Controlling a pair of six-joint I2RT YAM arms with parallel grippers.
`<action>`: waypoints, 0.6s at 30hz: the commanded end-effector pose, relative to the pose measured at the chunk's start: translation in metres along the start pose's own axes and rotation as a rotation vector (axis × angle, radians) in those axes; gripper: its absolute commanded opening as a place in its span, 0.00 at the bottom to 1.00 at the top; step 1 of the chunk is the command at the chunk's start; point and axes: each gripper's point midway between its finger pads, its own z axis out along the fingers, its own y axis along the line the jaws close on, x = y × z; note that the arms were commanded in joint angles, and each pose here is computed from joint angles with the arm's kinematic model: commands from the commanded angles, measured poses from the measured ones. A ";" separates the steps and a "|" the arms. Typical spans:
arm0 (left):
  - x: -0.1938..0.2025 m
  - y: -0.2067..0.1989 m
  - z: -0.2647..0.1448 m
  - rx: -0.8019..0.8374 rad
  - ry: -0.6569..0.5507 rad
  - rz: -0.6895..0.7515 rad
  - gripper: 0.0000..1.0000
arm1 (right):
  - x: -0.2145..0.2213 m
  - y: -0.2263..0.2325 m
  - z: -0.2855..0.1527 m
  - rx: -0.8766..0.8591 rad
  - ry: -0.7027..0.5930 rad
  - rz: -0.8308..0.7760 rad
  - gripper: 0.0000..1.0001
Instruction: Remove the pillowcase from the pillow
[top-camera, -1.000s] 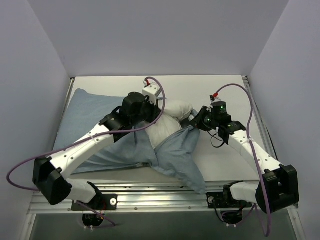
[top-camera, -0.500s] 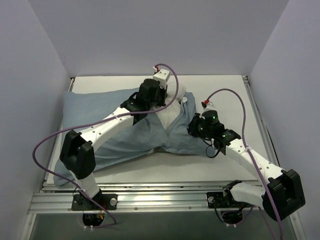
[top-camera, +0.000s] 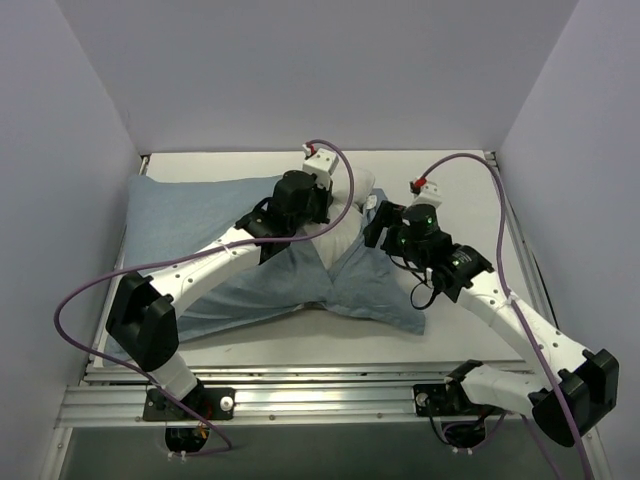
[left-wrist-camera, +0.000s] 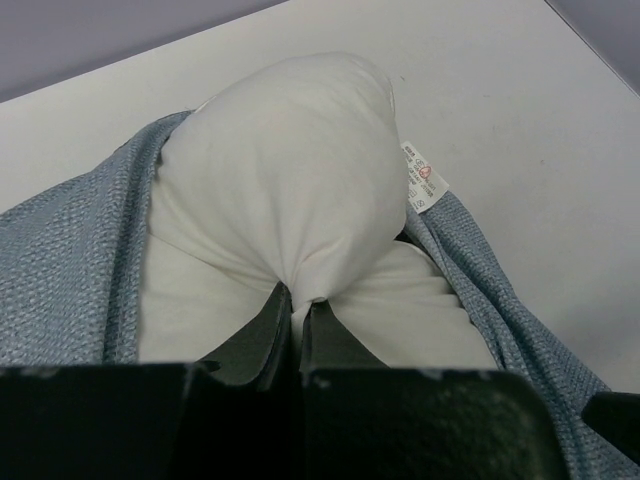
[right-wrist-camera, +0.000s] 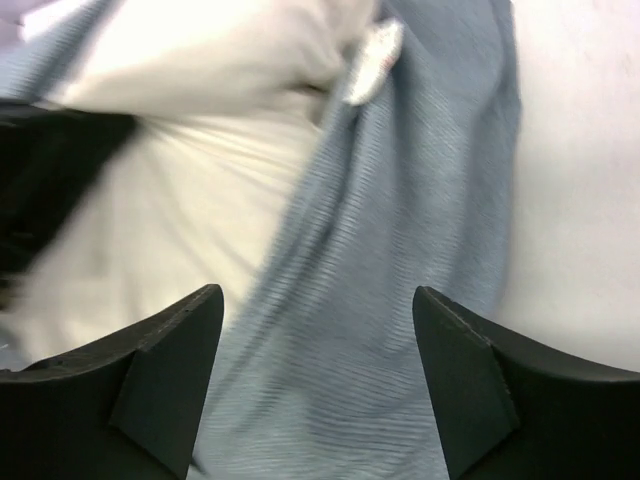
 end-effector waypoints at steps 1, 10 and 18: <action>-0.046 0.001 -0.014 -0.014 -0.141 -0.043 0.02 | -0.017 0.016 -0.002 0.039 -0.043 -0.013 0.72; -0.057 0.008 -0.009 -0.056 -0.147 -0.023 0.02 | 0.025 0.015 0.024 0.153 0.007 -0.043 0.71; -0.064 0.026 -0.014 -0.110 -0.138 -0.020 0.02 | 0.078 -0.055 0.019 0.318 0.082 -0.054 0.53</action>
